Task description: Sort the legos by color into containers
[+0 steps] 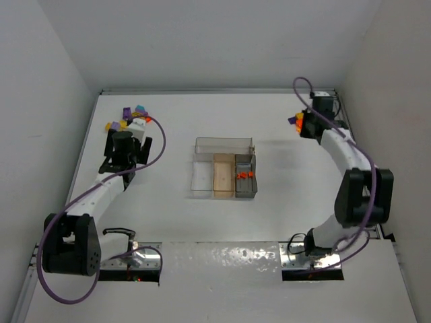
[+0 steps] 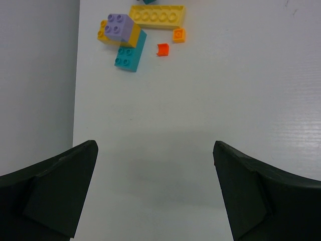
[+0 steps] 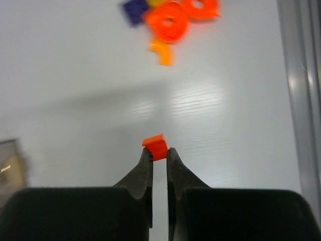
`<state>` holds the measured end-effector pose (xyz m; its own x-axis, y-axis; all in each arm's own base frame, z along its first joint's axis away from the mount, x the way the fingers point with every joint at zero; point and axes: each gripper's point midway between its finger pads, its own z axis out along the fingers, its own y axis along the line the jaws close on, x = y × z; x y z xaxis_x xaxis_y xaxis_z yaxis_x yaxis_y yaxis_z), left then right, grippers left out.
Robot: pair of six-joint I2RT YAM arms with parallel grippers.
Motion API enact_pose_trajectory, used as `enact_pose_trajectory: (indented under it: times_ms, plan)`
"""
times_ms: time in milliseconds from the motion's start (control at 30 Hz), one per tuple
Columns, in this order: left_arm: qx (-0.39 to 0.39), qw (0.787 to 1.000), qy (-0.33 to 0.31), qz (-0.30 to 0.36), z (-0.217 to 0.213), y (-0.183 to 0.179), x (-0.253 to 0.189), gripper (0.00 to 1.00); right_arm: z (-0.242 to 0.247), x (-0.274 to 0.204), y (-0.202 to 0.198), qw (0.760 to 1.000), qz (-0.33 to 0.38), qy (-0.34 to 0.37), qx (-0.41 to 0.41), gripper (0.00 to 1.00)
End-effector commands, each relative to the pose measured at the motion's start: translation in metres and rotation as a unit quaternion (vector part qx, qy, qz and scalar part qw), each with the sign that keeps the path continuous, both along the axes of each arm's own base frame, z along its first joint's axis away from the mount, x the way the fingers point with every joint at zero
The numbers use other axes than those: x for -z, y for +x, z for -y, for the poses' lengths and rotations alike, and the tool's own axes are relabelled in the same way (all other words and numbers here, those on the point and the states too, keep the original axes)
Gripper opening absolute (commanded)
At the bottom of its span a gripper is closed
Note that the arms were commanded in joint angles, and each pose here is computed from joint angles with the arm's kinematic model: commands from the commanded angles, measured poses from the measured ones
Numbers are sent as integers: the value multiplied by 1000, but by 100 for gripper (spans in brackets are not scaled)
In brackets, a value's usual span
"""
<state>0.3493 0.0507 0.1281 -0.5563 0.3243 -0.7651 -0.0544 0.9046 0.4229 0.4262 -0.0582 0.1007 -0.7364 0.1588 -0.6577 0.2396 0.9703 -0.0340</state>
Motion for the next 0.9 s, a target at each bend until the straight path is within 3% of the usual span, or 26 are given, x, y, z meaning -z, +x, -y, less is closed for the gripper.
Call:
enact_pose_trajectory:
  times_ms: [0,133,267,567,667,700,867]
  plan:
    - [1,999,-17,45,1,2,-16,98,-82,-27,-19,992,54,9,-111,0]
    - [9,998,-29,53,5,-1,-17,98,-194,-18,-77,955,39,61,-289,0]
    - [13,998,-34,55,8,-2,-19,98,-243,-9,-121,926,37,113,-357,0]
    - [22,996,-43,69,12,-7,-27,98,-264,6,-130,922,13,128,-365,0]
    - [19,997,-41,67,10,-10,-26,98,-266,7,-132,919,10,133,-371,18]
    - [18,997,-40,69,10,-11,-27,98,-266,8,-134,918,7,131,-374,32]
    - [16,997,-39,66,9,-13,-28,98,-264,0,-129,918,14,119,-377,48]
